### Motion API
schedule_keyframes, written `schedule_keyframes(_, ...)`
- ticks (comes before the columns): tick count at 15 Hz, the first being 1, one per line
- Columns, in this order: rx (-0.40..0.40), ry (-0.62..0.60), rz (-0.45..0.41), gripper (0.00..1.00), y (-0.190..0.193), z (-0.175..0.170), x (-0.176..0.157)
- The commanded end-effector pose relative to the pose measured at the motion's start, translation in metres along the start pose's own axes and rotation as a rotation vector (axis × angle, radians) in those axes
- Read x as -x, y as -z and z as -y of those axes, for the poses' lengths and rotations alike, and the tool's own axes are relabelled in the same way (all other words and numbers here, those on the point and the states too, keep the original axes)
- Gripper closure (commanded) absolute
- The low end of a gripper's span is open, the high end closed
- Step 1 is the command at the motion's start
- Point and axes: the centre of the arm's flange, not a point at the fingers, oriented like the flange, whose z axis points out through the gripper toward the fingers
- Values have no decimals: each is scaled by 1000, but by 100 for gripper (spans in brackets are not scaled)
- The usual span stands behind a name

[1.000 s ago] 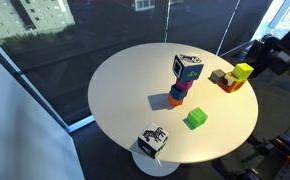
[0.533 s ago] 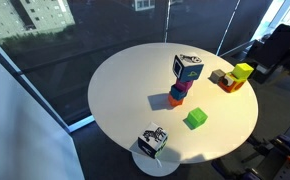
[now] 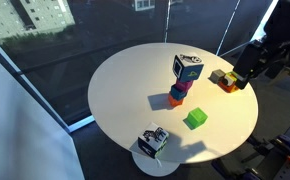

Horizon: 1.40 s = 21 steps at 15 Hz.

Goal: Pick up the green block and place it on top of the light green block

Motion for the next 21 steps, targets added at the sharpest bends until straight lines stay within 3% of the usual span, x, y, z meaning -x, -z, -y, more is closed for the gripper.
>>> schedule_keyframes(1, -29, -9, -4, 0, -16, -8, -19)
schedule_keyframes(13, -1, -80, 49, 0, -95, -21, -64)
schedule_keyframes(21, 15, -62, 90, 0, -118, -23, -65)
